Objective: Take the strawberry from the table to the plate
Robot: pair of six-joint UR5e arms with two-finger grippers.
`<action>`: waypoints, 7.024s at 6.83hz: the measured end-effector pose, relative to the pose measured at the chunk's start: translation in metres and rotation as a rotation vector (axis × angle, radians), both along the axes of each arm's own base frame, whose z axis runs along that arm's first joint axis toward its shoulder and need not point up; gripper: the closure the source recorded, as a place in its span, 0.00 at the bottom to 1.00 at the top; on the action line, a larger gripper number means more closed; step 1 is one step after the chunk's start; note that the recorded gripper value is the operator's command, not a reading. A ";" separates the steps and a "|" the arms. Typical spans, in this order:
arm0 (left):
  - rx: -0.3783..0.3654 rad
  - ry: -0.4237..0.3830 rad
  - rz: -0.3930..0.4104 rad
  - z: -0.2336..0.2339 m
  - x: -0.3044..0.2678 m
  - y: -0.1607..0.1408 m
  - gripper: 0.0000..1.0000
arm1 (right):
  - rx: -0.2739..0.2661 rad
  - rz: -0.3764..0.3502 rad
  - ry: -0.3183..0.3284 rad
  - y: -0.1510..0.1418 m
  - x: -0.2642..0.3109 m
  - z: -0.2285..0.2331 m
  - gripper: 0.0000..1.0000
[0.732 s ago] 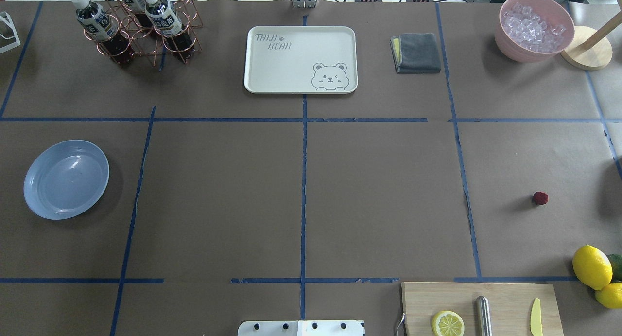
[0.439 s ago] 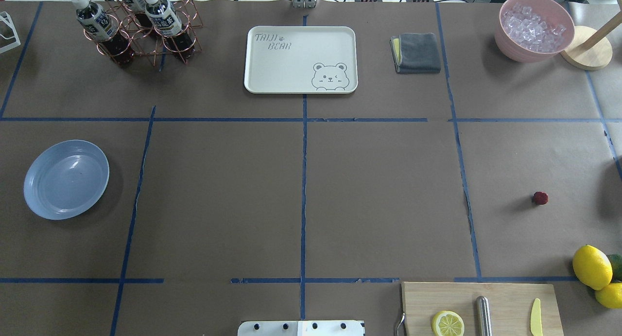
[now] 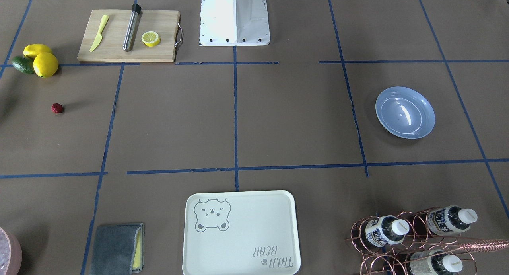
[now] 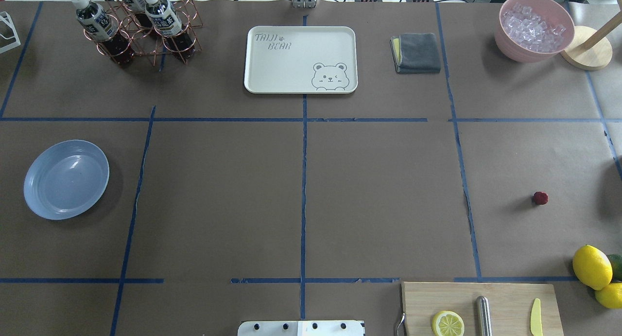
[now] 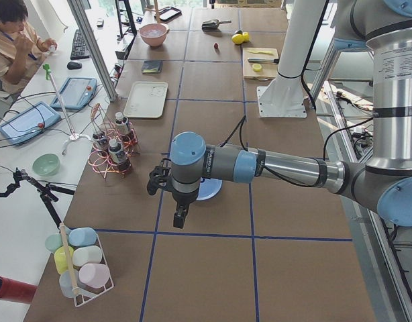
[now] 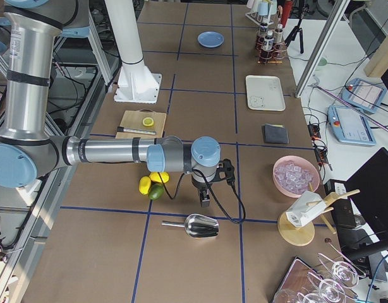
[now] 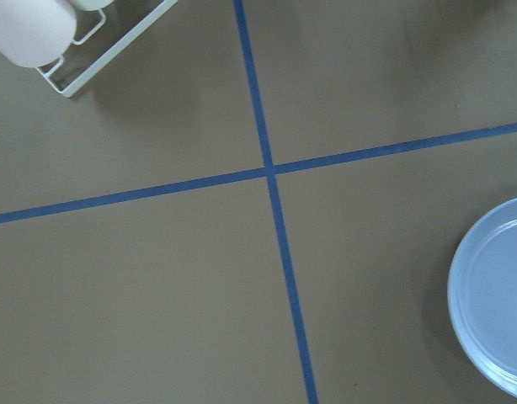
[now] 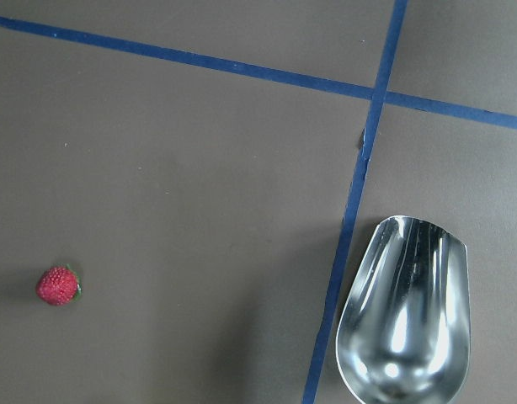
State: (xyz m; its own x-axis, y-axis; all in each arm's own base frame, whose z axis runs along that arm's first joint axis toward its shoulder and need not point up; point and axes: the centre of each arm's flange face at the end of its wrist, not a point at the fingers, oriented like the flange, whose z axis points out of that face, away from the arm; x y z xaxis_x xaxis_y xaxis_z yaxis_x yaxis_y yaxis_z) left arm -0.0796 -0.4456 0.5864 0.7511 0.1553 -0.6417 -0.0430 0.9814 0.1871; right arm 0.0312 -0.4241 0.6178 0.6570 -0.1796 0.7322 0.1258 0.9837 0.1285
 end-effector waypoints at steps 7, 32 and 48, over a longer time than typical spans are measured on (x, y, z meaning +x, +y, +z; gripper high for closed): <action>0.017 0.162 0.227 0.052 0.171 -0.007 0.02 | -0.013 0.017 0.015 -0.014 -0.014 -0.013 0.00; -0.345 0.510 0.009 -0.302 0.616 -0.005 1.00 | 0.016 -0.047 -0.141 -0.011 -0.044 -0.033 0.00; -0.294 0.562 -0.010 -0.318 0.566 0.017 0.00 | -0.037 0.143 0.014 0.056 -0.260 -0.019 0.05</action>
State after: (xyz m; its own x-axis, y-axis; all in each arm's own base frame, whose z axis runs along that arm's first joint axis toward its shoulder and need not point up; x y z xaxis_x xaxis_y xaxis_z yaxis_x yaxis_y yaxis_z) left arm 0.4868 -0.4287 0.2685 0.2878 -0.0924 -0.9532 -0.0073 0.9951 -0.0987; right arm -0.2283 -0.3683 0.5985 0.6844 -0.0568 0.7269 -0.0145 0.9957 0.0914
